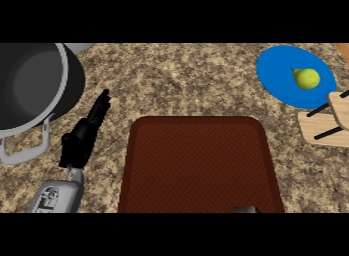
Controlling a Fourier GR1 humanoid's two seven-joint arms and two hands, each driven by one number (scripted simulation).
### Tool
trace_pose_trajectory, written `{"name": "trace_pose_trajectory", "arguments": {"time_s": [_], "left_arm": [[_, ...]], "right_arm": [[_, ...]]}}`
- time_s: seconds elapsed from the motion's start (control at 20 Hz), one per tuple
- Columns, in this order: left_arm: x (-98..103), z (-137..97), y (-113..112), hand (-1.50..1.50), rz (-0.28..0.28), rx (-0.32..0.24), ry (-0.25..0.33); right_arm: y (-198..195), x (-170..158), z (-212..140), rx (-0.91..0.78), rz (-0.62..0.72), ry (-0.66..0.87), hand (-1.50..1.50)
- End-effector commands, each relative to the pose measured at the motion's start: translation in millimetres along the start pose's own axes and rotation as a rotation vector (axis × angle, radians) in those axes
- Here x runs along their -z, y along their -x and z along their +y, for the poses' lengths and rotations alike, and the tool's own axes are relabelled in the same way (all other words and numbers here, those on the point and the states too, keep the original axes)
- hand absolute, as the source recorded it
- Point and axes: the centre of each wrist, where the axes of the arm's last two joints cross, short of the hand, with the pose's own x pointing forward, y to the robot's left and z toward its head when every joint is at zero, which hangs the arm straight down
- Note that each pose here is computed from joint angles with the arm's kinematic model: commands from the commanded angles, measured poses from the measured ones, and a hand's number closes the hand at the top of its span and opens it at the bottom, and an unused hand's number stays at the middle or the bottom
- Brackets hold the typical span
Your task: Pick the bell pepper from the tray and place it in the tiered shelf
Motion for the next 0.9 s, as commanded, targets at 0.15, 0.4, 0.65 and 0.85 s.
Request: {"name": "trace_pose_trajectory", "arguments": {"time_s": [0.15, 0.4, 0.65, 0.85], "left_arm": [[4.4, -13.8, 3.2, 0.0, -0.009, 0.01, -0.011], [-0.5, 0.7, -13.8, 0.0, -0.007, -0.016, -0.005], [-2.3, -9.7, -7.0, 0.0, -0.004, -0.007, -0.012], [-14.2, 4.9, -4.6, 0.0, 0.006, -0.001, 0.017]], "right_arm": [[26.1, -3.2, 2.8, -0.105, 0.11, 0.042, -1.5], [22.3, 17.4, -24.6, 0.095, 0.129, 0.062, -1.5], [5.3, 9.6, -32.7, 0.181, 0.146, 0.003, -1.5], [14.4, 20.4, -40.4, 0.239, 0.134, -0.032, -1.5]]}}
